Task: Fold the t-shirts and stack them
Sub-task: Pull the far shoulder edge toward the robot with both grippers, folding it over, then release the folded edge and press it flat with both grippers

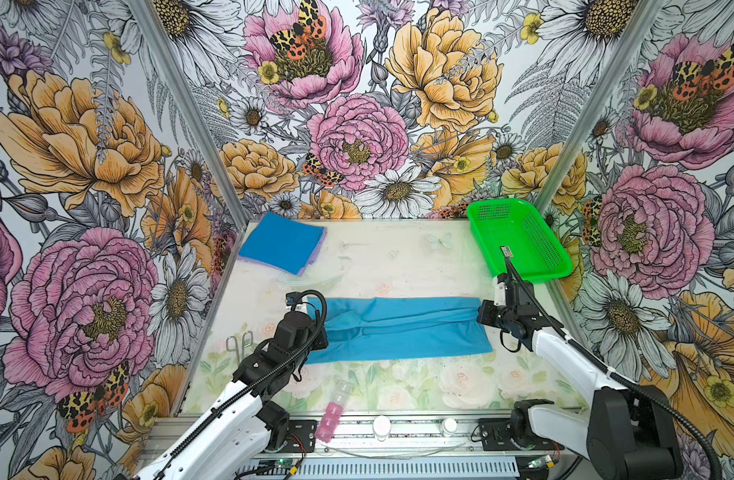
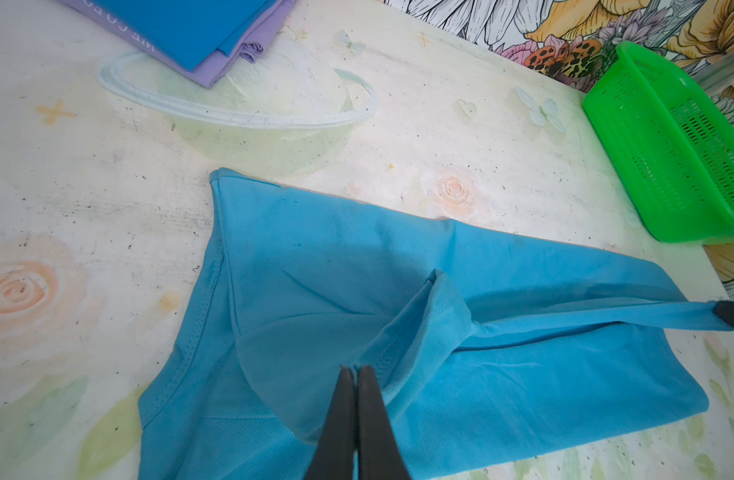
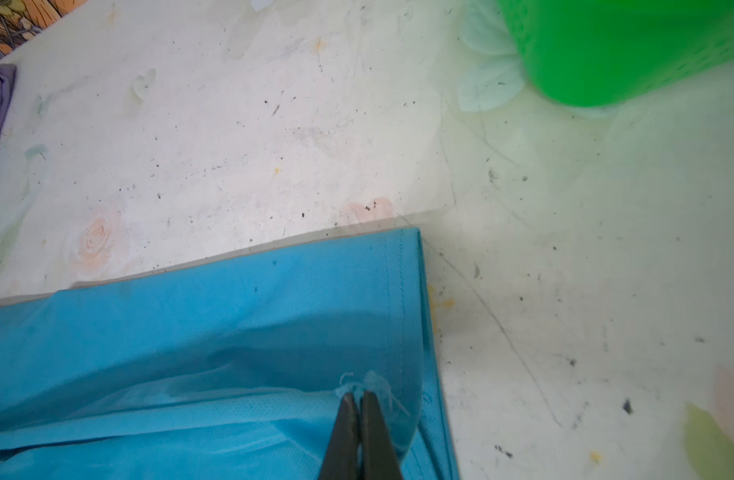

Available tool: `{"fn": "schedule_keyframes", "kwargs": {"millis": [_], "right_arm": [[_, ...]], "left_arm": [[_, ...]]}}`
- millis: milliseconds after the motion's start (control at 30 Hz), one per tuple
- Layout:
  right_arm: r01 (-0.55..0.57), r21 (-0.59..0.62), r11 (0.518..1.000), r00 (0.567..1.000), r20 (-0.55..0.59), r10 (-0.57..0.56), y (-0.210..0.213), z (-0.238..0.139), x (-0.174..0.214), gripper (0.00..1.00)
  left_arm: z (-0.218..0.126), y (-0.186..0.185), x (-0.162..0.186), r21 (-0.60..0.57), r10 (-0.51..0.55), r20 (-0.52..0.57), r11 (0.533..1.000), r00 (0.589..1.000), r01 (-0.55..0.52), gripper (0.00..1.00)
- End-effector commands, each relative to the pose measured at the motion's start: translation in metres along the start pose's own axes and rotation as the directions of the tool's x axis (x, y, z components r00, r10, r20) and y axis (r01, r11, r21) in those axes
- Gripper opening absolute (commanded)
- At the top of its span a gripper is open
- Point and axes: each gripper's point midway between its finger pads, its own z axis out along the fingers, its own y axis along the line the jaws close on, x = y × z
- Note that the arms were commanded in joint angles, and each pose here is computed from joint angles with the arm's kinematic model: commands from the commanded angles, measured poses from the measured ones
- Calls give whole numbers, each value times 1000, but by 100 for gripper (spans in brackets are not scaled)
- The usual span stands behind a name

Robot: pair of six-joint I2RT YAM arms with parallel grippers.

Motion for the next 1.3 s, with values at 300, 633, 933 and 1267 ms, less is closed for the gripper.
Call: {"fn": "schedule_keyframes", "kwargs": {"millis": [300,633,933,1267], "right_arm": [[-39,-71,997,980,193,52,15,-42,-29,74],[-44,-210,977,999,-31,38,47,-2,-33,91],[-127,-193,973,976,-197,88,47,21,5,99],[-160,-154,975,968,-220,124,45,-4,45,100]], "left_arm": [[2,8,6,-36,-6,-2,999,1000,6,0],[-4,14,6,-54,-12,9,998,1000,12,0],[-8,18,5,-64,-20,24,998,1000,21,0],[-9,11,3,-31,-20,22,999,1000,20,9]]}}
